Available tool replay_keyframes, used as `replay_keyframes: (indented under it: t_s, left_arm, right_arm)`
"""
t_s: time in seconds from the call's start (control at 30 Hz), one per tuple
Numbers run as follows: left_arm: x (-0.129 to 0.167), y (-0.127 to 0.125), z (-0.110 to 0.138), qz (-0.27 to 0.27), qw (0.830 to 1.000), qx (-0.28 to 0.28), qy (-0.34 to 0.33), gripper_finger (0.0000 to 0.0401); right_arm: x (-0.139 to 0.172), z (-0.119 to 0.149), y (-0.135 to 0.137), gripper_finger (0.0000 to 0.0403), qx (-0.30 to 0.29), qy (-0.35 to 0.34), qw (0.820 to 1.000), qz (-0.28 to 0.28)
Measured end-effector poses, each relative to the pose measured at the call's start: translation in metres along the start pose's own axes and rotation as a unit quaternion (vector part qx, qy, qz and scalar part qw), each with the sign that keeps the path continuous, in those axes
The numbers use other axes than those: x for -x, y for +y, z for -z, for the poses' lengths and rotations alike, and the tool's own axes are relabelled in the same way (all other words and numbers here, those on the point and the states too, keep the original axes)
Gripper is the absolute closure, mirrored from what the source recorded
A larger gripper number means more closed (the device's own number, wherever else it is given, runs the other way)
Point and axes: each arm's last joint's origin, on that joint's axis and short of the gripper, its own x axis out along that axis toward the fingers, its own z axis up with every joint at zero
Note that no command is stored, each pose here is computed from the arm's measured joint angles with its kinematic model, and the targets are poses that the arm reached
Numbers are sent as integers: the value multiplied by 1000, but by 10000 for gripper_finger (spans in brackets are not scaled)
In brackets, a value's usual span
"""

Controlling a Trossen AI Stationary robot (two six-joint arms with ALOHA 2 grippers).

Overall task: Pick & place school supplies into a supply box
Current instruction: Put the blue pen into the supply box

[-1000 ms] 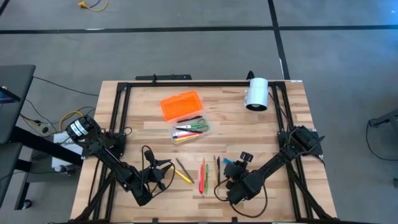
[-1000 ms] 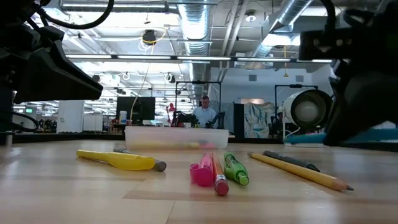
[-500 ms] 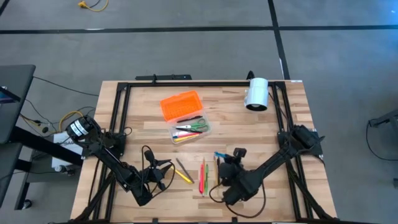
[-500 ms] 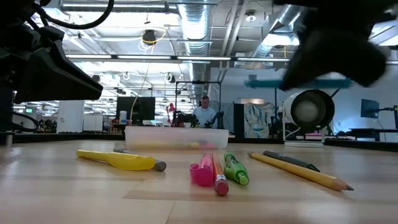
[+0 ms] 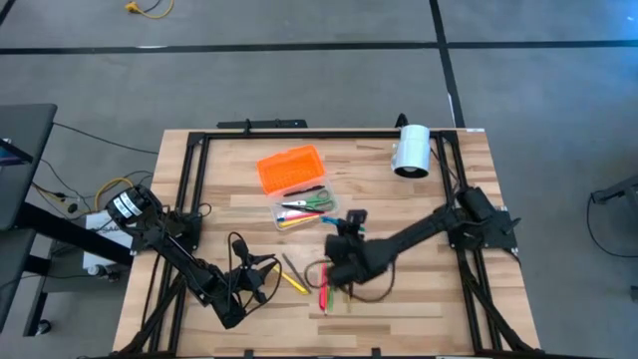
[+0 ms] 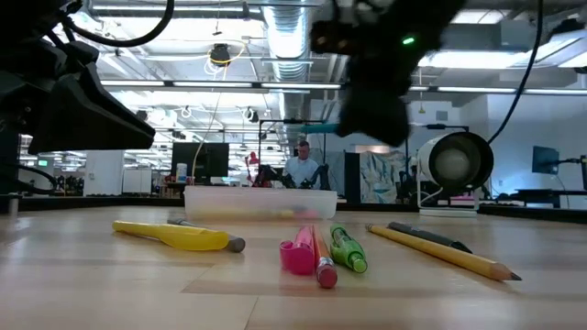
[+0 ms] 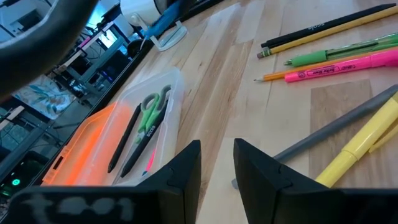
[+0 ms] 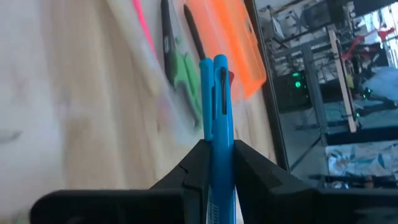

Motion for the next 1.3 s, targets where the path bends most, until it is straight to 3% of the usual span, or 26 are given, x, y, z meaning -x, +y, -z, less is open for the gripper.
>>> replay_keyframes:
  t_s: [0.33,0.5,0.63,1.03,1.3]
  left_arm:
    - [0,0,0,0,1000,0,0,314]
    - [0,0,0,0,1000,0,0,314]
    - [0,0,0,0,1000,0,0,314]
    - [0,0,1,0,1000,-3,1,314]
    - [0,0,1,0,1000,-3,1,314]
  right_arm:
    - [-66,-31,-42,359,2,-31,997,-66]
    - [-96,-37,-64,359,-5,-65,987,-149]
    - [-116,-35,-79,359,-29,-68,981,-177]
    - [-131,-34,-92,354,-91,-80,967,-225]
    - [-134,-36,-95,303,-112,-98,957,-251]
